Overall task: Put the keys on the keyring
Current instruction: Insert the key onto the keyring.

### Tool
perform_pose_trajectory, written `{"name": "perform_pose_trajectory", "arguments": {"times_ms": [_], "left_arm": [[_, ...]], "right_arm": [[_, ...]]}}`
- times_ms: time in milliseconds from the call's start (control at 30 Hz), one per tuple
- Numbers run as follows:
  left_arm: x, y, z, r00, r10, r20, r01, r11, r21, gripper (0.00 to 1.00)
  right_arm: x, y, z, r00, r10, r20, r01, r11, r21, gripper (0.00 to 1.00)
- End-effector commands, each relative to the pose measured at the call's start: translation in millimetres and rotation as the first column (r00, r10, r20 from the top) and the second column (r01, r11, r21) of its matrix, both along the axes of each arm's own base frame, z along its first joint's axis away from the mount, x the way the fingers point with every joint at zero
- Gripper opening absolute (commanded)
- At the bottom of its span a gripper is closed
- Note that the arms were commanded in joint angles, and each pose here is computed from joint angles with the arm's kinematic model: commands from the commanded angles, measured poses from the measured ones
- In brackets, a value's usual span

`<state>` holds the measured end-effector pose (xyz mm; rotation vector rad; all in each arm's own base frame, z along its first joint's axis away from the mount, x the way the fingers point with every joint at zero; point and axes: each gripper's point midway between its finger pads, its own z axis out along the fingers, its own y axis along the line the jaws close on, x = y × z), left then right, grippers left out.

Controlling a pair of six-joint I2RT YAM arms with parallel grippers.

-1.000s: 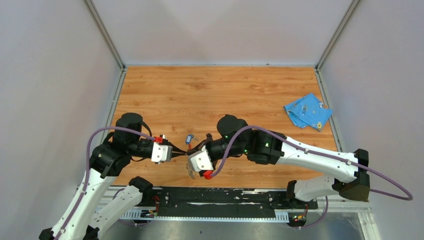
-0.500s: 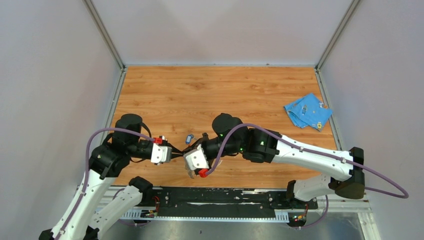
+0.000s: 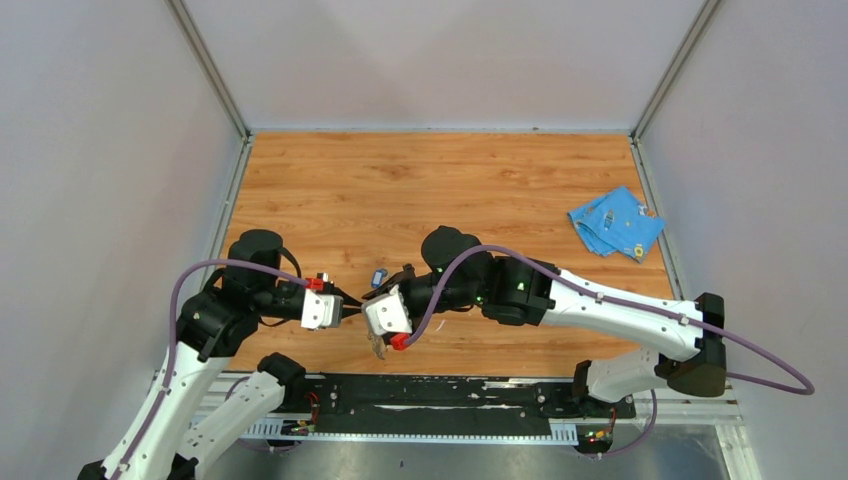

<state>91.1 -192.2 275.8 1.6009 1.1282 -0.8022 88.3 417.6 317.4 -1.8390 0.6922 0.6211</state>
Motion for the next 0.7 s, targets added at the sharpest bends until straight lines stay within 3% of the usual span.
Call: {"name": "perform_pose_trajectory", "arguments": {"times_ms": [0, 300, 667], "left_arm": [[-8, -6, 17, 0.996, -0.069, 0.061, 0.073, 0.995, -0.065, 0.0], [-10, -5, 20, 0.993, -0.073, 0.088, 0.08, 0.994, -0.072, 0.0], [-14, -5, 22, 0.991, -0.085, 0.105, 0.094, 0.992, -0.081, 0.0]], "right_arm": [[8, 9, 5, 0.999, -0.049, 0.006, 0.049, 0.999, 0.02, 0.26], [8, 2, 6, 0.999, -0.04, -0.025, 0.04, 0.999, -0.001, 0.31], [8, -10, 3, 0.997, -0.017, -0.082, 0.008, 0.994, -0.112, 0.35]]}}
